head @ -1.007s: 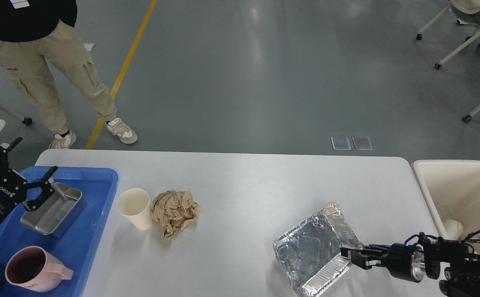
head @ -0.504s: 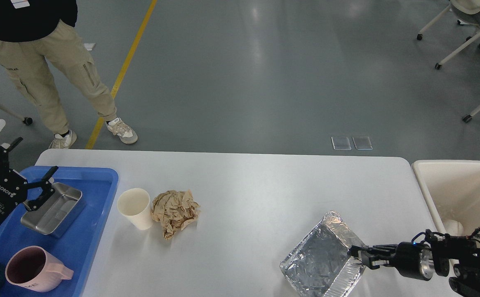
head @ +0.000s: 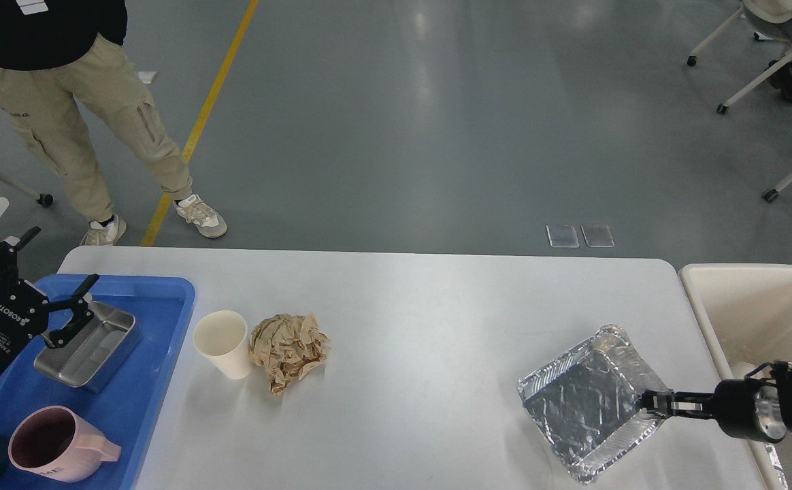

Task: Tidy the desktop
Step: 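Lift the foil tray up off the table with the right gripper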

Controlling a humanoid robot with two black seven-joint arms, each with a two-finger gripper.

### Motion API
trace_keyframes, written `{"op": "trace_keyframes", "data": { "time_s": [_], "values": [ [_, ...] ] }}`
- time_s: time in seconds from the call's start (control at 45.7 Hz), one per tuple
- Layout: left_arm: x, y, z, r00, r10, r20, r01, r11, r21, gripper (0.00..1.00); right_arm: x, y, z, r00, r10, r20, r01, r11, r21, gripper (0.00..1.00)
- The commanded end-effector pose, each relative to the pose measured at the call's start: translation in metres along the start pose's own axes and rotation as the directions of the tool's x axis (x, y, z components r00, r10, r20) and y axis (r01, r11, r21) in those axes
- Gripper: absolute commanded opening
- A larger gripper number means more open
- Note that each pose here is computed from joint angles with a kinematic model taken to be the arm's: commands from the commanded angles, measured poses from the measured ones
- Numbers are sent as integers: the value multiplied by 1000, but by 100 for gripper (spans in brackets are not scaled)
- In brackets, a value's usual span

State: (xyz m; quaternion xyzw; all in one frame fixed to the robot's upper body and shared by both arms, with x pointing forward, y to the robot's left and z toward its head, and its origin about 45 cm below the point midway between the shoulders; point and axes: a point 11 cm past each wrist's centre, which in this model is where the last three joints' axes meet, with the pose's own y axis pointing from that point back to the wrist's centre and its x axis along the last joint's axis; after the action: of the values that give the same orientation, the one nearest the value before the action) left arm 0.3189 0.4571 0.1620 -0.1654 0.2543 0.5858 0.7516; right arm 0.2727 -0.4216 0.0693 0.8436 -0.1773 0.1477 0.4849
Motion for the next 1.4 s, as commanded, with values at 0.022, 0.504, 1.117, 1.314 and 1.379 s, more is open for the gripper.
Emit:
{"op": "trace_keyframes", "data": {
  "time_s": [0.022, 0.504, 1.117, 1.314, 1.379],
  "values": [
    [1, 0, 0, 1000, 3, 2, -3, 1000, 4, 97, 24, 18, 3, 995, -13, 97, 17, 999, -38, 0],
    [-1, -2, 0, 1000, 0, 5, 0, 1000, 7, 97, 96, 59, -53, 982, -23, 186, 42, 994, -98, 0],
    [13, 12, 5, 993, 48, 104, -58, 994, 96, 97, 116, -16, -175, 981, -120, 149, 110, 991, 75, 0],
    [23, 24, 28, 984, 77, 162, -94, 990, 103, 97, 117, -19, -179, 983, -122, 141, 111, 990, 81, 0],
    [25, 26, 34, 980, 88, 180, -107, 989, 102, 97, 117, -23, -186, 983, -126, 131, 114, 989, 92, 0]
  ]
}}
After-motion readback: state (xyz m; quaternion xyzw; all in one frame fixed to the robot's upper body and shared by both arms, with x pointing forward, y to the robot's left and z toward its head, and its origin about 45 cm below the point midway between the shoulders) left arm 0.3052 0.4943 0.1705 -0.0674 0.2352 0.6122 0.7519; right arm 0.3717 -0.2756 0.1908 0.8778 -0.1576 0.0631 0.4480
